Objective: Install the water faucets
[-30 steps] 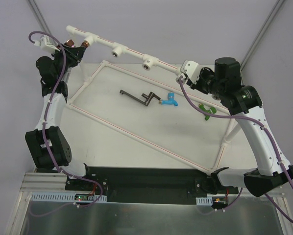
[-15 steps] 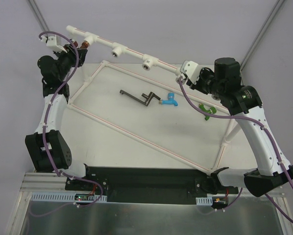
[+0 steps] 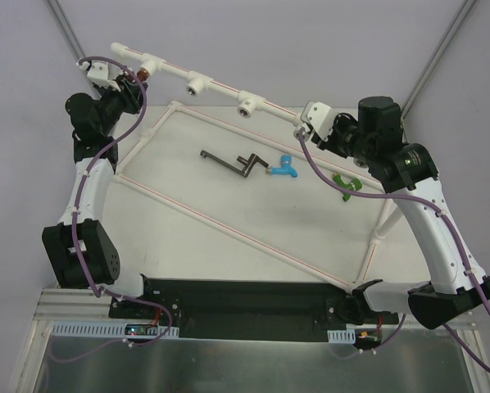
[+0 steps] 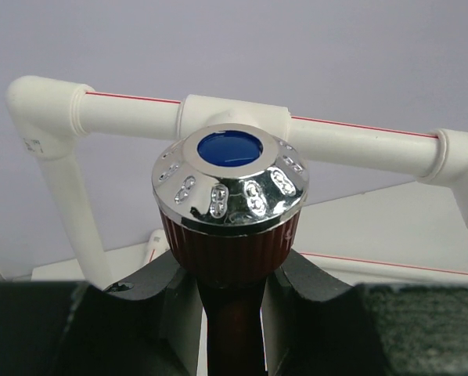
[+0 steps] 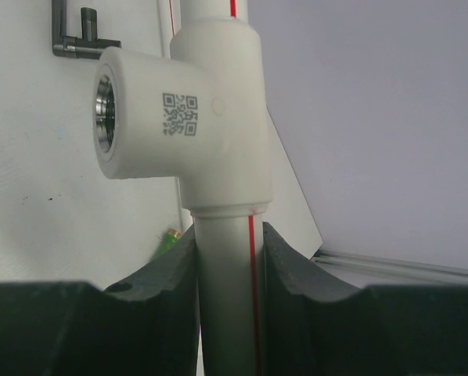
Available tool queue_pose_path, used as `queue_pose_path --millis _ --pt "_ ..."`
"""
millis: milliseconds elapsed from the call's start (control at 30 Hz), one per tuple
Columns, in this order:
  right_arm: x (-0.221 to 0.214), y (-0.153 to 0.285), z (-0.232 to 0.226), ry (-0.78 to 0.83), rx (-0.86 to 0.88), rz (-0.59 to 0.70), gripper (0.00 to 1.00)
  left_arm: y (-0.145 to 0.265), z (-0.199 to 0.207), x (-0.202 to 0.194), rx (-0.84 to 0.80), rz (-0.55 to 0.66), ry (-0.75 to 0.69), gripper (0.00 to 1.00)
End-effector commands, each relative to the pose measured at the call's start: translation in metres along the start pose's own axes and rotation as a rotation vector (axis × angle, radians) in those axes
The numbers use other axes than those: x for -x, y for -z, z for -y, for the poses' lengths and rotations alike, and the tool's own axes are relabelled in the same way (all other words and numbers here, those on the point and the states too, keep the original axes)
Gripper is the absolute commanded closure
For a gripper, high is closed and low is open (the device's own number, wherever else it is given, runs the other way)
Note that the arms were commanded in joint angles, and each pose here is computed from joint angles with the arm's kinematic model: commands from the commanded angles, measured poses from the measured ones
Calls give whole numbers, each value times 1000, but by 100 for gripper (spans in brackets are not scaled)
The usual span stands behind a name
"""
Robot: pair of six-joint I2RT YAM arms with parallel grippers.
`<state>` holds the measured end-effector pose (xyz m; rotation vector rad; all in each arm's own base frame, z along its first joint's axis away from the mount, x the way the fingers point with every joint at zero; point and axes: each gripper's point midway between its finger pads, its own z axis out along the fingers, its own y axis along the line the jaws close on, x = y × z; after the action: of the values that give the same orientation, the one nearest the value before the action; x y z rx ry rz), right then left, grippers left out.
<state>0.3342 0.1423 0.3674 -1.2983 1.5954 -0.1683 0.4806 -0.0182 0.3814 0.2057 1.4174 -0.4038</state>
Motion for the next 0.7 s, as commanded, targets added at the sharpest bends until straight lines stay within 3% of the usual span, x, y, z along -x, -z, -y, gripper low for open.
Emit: queue_pose_path --millis 0,267,667 --pt "-2 3 -26 -50 74 -13 98 -6 31 -54 -126 -134 16 100" --pt "-2 4 -26 -42 72 -16 98 -8 24 -71 -128 -163 -37 100" --pt "-2 3 -27 -37 75 -14 98 -4 14 -78 -112 -216 -271 100"
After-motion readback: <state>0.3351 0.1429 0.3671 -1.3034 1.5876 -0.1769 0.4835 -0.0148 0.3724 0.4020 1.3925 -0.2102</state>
